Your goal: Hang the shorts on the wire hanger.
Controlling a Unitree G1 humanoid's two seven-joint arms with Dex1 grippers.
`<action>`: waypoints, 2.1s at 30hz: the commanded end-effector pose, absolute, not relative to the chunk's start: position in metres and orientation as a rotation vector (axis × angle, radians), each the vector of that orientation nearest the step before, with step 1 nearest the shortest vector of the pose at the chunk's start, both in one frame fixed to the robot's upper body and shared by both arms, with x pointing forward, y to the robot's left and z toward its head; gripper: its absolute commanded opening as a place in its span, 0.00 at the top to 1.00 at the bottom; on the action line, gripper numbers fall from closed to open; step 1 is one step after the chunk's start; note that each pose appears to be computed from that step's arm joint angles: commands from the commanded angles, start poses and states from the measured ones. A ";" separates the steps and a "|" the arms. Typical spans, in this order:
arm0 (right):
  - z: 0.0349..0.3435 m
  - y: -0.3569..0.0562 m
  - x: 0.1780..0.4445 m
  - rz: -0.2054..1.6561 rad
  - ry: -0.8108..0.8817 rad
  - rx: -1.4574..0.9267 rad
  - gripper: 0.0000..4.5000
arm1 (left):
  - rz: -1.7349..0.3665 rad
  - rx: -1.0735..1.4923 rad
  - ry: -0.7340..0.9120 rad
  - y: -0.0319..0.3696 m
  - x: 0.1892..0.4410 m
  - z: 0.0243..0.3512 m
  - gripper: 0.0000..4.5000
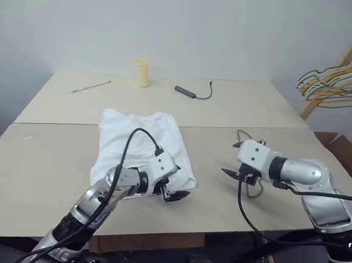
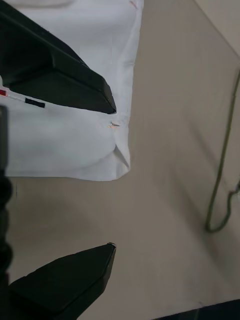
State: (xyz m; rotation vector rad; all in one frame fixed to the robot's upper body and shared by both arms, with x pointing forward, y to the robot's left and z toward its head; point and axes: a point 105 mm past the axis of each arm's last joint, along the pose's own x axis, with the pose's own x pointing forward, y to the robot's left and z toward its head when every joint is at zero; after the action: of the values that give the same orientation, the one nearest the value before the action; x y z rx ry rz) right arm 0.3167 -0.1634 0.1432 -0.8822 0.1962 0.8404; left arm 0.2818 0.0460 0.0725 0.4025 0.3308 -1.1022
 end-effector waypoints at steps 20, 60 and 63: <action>0.161 -0.163 0.325 0.794 0.130 -0.912 0.00 | -0.793 0.412 0.537 0.049 0.318 0.026 0.69; 0.099 0.012 0.394 1.029 -0.399 -1.424 0.00 | -0.934 0.511 0.345 0.229 0.182 0.141 0.99; 0.097 0.020 0.396 1.025 -0.416 -1.430 0.00 | -0.938 0.509 0.338 0.225 0.182 0.142 0.99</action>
State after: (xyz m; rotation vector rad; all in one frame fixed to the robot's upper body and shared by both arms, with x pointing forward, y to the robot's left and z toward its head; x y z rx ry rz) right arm 0.3931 0.0138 0.0843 -1.4296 -0.3525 1.0507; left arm 0.1813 0.2300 0.1330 0.4876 0.3781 -0.9345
